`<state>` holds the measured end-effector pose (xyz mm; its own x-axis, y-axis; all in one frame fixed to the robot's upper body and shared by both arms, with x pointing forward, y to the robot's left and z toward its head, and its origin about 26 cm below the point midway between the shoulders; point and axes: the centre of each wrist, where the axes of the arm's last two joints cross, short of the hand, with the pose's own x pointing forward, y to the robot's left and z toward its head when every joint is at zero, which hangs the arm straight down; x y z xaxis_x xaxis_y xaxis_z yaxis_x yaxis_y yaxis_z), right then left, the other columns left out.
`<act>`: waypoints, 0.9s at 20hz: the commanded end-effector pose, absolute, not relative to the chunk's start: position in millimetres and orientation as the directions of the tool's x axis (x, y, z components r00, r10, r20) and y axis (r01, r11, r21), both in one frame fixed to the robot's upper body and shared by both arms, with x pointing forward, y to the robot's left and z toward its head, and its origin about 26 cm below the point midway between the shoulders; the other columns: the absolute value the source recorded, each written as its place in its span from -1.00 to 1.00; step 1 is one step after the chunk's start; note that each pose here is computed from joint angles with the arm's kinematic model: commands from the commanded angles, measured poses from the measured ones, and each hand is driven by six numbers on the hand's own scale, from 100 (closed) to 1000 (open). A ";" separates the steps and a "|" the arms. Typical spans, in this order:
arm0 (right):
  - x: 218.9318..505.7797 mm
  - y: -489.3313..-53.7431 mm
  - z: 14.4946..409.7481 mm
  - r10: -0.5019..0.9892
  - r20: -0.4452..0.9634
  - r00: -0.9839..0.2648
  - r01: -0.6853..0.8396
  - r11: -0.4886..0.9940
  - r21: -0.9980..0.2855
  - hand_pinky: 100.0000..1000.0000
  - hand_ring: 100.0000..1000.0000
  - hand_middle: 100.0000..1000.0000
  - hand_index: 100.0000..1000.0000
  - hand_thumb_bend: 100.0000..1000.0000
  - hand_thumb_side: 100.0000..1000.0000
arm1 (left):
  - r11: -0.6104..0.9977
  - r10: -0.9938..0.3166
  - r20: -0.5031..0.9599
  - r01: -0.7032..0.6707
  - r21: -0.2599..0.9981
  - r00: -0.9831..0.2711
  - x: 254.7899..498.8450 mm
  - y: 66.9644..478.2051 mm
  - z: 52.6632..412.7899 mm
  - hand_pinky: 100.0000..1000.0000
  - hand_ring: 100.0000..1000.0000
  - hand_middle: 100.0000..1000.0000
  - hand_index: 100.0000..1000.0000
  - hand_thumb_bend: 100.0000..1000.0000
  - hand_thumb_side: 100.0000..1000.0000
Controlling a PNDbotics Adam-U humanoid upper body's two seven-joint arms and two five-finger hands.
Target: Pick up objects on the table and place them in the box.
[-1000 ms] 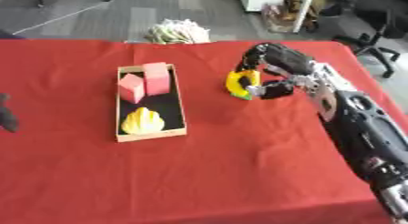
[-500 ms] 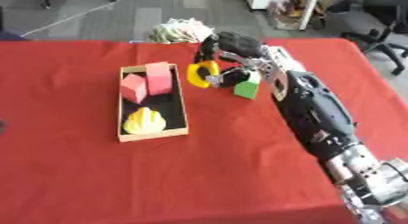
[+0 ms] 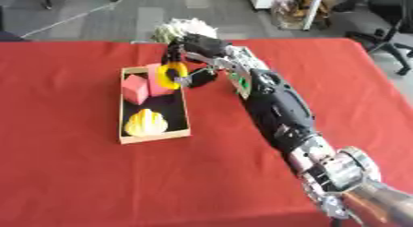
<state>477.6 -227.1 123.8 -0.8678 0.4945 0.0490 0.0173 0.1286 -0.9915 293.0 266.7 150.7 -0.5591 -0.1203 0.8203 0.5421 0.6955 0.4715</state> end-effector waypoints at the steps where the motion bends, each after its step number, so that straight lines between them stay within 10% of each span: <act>1: 480.8 -220.4 138.6 0.488 0.014 -0.873 0.054 0.124 -0.991 0.30 -0.06 -0.13 0.39 -1.00 -0.78 | 0.680 -0.101 0.802 0.547 0.488 -0.589 292.2 263.2 160.6 0.35 0.01 0.05 0.59 -1.00 0.56; 18: 474.3 -188.9 125.5 0.432 -0.071 -0.899 0.078 -0.002 -0.997 0.43 0.30 0.34 0.71 -1.00 -0.71 | 0.679 -0.087 0.809 0.560 0.475 -0.581 291.7 261.5 159.4 0.35 0.00 0.03 0.59 -1.00 0.57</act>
<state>472.0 -189.1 109.6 -0.8989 0.4374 -0.0242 0.0292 0.0048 -0.9996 293.5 262.3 150.6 -0.5564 -0.0935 0.8257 0.5633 0.6880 0.4575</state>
